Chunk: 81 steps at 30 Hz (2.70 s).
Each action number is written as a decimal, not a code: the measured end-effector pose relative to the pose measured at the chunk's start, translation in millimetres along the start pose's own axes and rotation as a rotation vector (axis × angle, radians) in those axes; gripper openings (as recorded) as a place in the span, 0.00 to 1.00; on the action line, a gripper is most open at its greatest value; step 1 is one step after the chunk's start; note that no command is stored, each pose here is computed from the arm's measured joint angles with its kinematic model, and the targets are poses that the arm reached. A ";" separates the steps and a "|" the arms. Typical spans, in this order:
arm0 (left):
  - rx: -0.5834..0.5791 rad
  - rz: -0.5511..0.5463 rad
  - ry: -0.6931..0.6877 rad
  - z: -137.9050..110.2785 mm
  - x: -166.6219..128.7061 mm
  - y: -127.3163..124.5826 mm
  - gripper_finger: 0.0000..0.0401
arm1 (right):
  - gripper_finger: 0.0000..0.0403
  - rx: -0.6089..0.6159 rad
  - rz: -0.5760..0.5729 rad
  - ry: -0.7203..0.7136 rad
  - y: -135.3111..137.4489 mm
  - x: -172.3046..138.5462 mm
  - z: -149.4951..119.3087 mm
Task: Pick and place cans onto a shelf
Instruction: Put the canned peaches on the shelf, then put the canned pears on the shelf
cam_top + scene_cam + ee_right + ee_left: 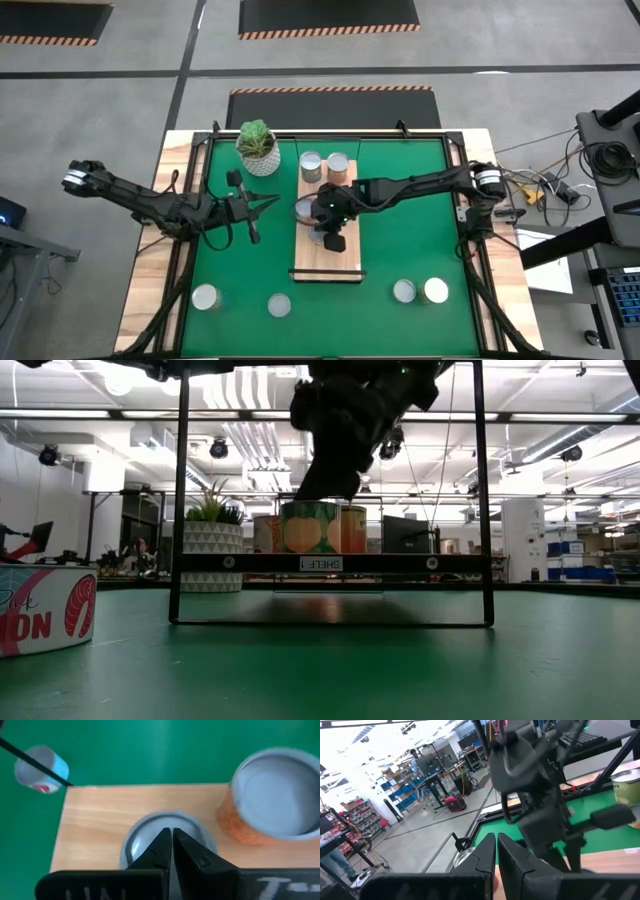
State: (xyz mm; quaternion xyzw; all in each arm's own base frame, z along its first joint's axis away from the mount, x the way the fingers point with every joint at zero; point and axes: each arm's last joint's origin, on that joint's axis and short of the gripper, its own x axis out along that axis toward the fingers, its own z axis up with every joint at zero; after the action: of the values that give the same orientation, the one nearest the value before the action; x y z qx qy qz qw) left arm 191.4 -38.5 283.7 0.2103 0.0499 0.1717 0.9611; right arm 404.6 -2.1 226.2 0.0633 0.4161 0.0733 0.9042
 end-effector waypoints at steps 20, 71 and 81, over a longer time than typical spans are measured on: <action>-0.013 -0.002 0.003 -0.4 0.1 -0.4 0.00 | 0.02 0.002 -0.269 0.132 -28.7 -16.1 -7.9; -0.344 -0.108 0.059 19.6 -7.3 -7.8 0.00 | 0.02 0.125 0.047 -0.187 120.4 -178.8 25.6; -0.410 -0.115 0.072 22.1 -5.8 -10.2 0.00 | 0.02 0.428 -0.018 0.308 183.9 -140.7 -38.5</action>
State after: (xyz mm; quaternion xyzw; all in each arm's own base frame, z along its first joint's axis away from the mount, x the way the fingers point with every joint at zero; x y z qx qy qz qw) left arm 192.8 -57.9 299.6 0.0010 0.0600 0.1306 0.9896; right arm 270.1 154.4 338.1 0.2375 0.5552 -0.0156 0.7969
